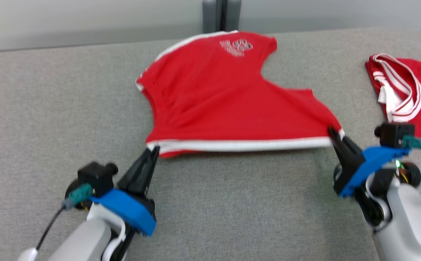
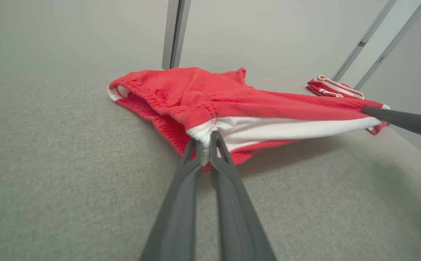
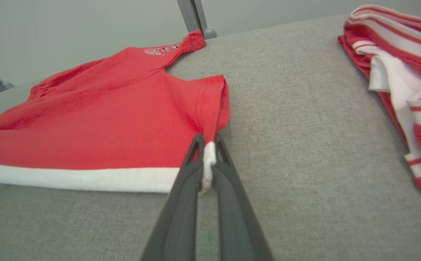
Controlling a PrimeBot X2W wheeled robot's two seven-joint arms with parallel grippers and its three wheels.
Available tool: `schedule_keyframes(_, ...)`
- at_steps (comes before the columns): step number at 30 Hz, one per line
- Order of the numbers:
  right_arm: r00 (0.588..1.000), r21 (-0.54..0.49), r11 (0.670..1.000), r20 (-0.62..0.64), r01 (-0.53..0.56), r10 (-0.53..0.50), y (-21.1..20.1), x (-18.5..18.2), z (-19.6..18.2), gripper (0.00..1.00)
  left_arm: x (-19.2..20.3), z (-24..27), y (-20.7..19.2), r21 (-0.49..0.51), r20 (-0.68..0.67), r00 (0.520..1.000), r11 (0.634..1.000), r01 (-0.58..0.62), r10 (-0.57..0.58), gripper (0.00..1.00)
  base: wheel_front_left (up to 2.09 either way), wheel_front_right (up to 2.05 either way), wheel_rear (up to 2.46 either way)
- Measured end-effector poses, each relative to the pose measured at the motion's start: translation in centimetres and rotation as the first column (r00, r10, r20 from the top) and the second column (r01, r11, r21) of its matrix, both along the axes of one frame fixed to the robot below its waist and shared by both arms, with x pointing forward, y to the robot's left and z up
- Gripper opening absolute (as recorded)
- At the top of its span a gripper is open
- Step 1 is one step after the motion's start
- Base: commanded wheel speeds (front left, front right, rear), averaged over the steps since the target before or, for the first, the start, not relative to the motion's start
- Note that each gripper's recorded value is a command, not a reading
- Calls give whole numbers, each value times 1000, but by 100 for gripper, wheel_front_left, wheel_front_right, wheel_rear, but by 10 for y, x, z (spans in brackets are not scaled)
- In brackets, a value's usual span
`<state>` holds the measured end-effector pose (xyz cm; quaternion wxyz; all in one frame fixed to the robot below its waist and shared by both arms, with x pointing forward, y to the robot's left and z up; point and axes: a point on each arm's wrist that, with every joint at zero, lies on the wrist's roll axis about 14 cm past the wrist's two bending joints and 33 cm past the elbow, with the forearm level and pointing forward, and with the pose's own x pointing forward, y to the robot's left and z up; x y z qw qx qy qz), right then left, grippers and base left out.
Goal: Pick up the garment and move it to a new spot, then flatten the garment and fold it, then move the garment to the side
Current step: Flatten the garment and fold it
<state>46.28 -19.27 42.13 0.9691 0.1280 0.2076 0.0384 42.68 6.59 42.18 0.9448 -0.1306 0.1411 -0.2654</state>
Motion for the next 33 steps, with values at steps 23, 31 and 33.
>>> schedule_keyframes(23, 949, -183, 983, -313, -21, -38, -19, -156, 28, 0, -143, 0, -2, 76, -245, 963, 988, 134, -112, 0, 0, 0, 0)
schedule_keyframes(31, 968, -226, 968, -247, -109, 51, -7, -95, 53, 0, -100, 29, -15, 18, -159, 979, 991, 135, -130, 0, 0, 0, 0)
schedule_keyframes(33, 963, -233, 963, -258, -136, 73, -7, -77, 55, 0, -87, 35, -15, 5, -139, 983, 992, 123, -121, 0, 0, 0, 0)
